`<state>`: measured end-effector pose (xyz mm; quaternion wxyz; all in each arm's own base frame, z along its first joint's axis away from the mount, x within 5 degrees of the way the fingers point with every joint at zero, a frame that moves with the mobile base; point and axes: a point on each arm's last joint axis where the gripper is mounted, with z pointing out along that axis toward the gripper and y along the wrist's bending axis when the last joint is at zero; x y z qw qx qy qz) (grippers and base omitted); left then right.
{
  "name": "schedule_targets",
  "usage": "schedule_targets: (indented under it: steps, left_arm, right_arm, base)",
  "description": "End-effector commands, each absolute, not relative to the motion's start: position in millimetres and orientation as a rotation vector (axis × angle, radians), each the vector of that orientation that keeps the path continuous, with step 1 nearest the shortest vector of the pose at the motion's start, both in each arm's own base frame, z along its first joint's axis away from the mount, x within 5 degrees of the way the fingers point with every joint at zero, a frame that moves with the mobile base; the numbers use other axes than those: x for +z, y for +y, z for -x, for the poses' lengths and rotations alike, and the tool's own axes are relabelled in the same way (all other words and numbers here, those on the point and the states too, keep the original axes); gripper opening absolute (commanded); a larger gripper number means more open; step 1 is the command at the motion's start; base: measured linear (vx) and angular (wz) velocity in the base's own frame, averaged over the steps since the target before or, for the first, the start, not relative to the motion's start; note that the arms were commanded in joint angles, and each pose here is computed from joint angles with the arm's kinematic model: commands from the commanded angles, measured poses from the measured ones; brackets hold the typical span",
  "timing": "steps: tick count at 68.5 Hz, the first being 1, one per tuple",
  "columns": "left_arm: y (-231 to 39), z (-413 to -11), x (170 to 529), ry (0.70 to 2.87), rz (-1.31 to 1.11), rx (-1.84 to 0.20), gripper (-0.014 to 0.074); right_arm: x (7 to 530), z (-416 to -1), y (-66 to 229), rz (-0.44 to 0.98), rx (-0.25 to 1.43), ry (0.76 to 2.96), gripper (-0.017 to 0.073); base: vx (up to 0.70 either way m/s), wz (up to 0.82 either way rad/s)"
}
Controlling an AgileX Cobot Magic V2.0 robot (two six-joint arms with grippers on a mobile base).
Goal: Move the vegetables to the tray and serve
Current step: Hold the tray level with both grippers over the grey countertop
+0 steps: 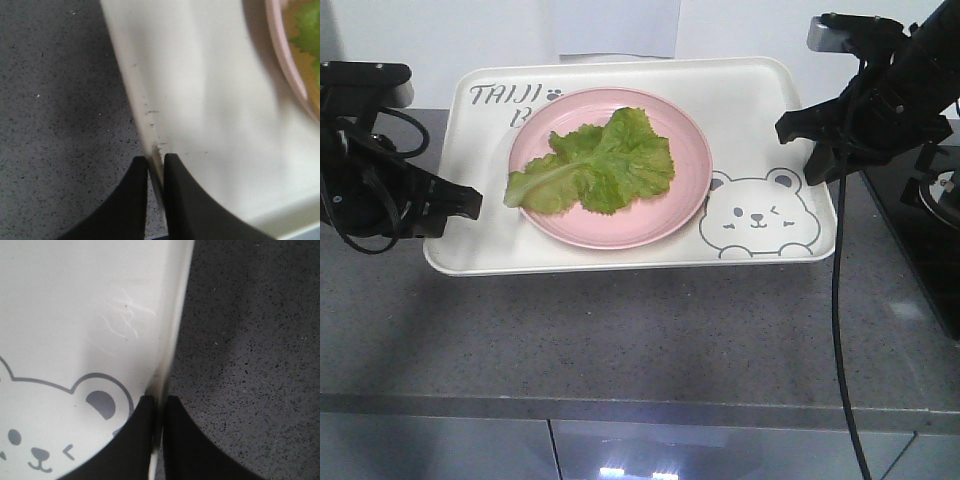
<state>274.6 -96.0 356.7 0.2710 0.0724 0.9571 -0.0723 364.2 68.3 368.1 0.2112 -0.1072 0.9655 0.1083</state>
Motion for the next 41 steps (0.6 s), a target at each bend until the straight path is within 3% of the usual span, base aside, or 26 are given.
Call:
schedule_targets:
  steps: [1, 41]
  left_arm:
    - [-104.1, -270.3, 381.7, 2.431, -0.209, -0.299, -0.0006]
    - [-104.1, -270.3, 381.7, 2.431, -0.209, -0.299, -0.0006]
  right_arm:
    - [396.7, -347.9, 75.4, 0.347, 0.376, 2.598, -0.0006]
    - [396.7, -347.9, 75.4, 0.347, 0.376, 2.598, -0.0006]
  base:
    - [0.04, 0.01]
    - [0.04, 0.01]
